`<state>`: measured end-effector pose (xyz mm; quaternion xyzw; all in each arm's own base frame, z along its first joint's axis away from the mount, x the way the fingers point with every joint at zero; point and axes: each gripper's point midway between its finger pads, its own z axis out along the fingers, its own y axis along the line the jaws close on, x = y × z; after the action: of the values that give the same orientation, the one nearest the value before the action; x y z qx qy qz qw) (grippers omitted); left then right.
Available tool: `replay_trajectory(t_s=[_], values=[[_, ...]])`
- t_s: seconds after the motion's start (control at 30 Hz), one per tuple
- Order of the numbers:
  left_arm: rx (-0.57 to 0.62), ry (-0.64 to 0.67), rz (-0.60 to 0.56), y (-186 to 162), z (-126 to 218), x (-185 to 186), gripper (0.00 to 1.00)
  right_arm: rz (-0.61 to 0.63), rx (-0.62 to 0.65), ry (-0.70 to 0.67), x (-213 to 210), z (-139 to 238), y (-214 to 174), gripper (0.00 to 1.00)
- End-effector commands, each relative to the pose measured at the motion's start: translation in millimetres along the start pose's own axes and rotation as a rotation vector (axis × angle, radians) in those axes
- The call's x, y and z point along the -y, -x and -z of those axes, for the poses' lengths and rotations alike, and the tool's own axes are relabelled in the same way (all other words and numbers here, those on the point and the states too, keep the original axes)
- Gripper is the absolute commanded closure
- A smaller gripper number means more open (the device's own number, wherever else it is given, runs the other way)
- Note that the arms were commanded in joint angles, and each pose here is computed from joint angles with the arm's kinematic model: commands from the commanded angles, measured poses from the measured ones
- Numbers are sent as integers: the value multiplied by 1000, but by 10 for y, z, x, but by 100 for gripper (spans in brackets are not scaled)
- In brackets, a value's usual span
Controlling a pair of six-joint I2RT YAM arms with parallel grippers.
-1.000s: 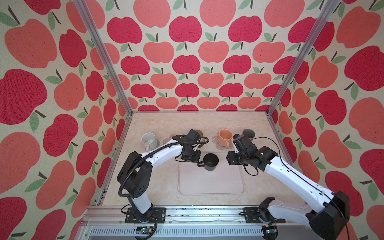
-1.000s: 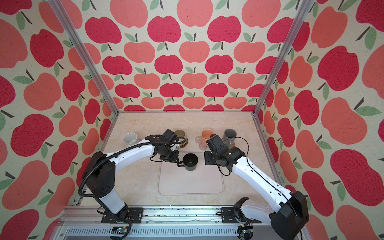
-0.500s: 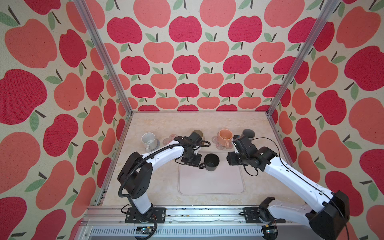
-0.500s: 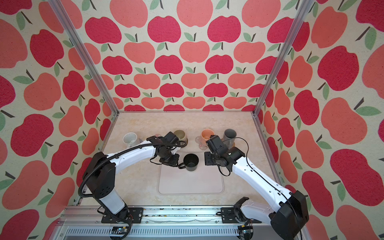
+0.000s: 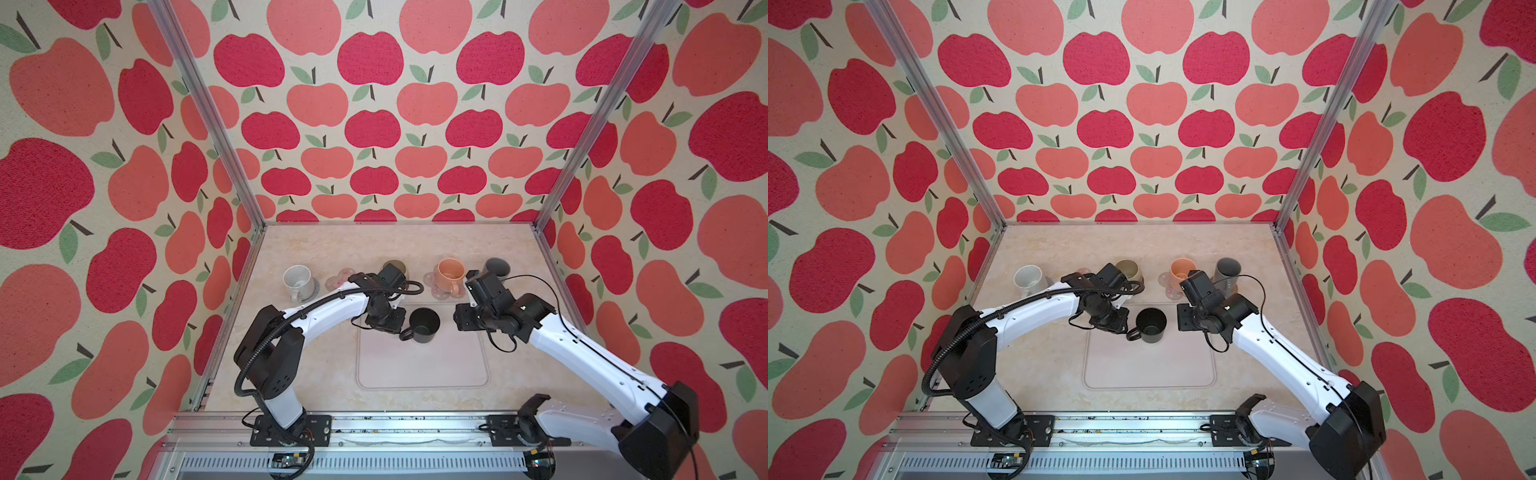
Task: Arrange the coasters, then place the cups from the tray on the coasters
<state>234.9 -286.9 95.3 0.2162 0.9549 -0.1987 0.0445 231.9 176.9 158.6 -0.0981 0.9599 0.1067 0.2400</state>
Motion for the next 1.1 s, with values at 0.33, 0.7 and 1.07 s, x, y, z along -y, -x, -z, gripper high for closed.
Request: replay_trajectory(t_s=[0.33, 0.7, 1.07], values=[[-38, -123, -60, -153, -41, 323, 78, -1, 5, -22, 36, 78, -12, 43], [-48, -154, -90, -276, -89, 520, 79, -12, -4, -32, 84, 84, -84, 43], [-32, -188, -93, -295, -173, 667, 81, -23, -23, -21, 71, 74, -135, 43]])
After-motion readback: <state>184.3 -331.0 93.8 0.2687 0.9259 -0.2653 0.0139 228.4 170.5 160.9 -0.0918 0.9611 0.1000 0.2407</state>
